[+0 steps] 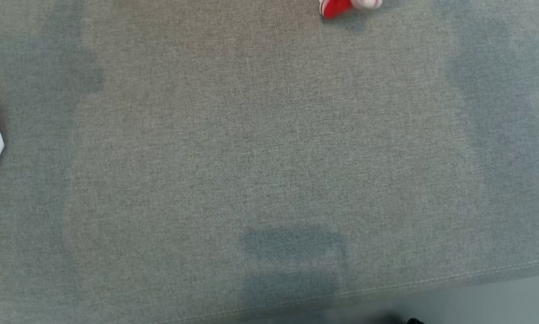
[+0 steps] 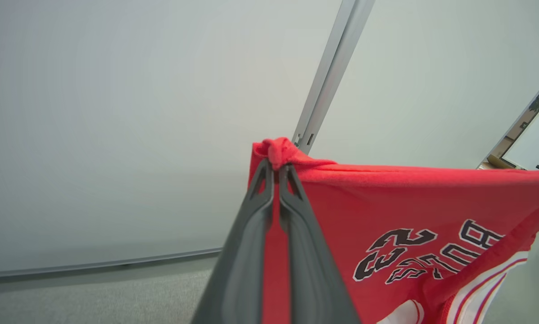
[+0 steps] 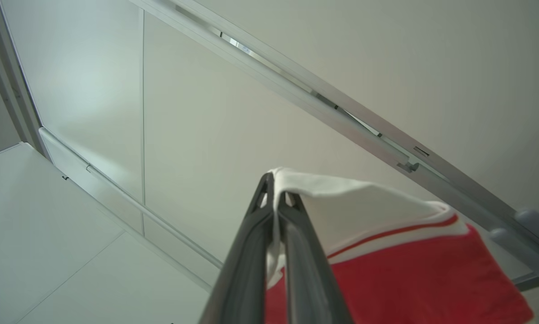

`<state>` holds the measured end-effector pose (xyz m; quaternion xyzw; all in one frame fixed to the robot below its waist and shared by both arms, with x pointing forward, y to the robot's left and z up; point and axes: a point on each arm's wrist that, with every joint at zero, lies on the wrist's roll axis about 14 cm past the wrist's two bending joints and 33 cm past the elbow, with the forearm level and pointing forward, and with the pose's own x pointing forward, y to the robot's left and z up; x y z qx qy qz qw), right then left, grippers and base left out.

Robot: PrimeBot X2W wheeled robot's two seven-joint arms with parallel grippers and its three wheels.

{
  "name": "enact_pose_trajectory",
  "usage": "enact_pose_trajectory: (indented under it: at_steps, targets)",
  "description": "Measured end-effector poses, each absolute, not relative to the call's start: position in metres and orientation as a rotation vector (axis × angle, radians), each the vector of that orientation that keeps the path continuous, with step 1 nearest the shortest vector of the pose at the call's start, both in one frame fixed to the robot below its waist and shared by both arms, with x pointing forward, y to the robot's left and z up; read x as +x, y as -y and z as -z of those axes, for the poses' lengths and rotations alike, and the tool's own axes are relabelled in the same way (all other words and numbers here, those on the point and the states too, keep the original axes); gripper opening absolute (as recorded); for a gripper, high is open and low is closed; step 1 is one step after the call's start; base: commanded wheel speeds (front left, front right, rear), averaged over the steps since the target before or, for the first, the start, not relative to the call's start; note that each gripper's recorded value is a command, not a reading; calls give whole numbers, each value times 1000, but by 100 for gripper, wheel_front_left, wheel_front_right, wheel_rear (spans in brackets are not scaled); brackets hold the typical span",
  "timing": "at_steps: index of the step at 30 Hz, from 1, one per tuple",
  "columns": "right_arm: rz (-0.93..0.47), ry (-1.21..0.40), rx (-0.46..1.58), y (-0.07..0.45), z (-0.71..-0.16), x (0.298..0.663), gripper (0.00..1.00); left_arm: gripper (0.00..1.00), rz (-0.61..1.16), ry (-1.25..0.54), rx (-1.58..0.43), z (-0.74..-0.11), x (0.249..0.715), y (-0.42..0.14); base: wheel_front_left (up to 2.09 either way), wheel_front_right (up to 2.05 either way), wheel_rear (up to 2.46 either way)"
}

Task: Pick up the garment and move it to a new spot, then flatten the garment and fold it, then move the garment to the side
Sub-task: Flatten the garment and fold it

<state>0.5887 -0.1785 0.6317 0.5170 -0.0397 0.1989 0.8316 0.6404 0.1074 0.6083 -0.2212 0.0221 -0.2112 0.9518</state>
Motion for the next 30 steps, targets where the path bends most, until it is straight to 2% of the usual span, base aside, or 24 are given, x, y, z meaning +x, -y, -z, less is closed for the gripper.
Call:
enact_pose_trajectory:
  at_steps: [4,8,11,14,17,24,30]
  targets:
    - [-499,286,1082,180,-709,595,0,0,441,131,-403,-674,651,-107,0,0,0]
    - [-512,262,1041,173,-713,588,0,0,508,122,-423,-682,639,-83,0,0,0]
    - [-432,131,994,180,-662,581,0,0,556,46,-452,-657,624,-64,0,0,0]
    - [-274,-84,1041,186,-564,557,0,0,500,-176,-499,-568,599,-71,0,0,0]
    - [-147,-217,1144,186,-496,523,0,0,425,-366,-521,-490,558,-85,0,0,0]
    - [-43,-383,1190,176,-431,458,0,0,299,-429,-597,-441,505,-110,0,0,0]
    - [16,-421,1196,180,-414,421,0,0,305,-444,-576,-427,464,-105,0,0,0]
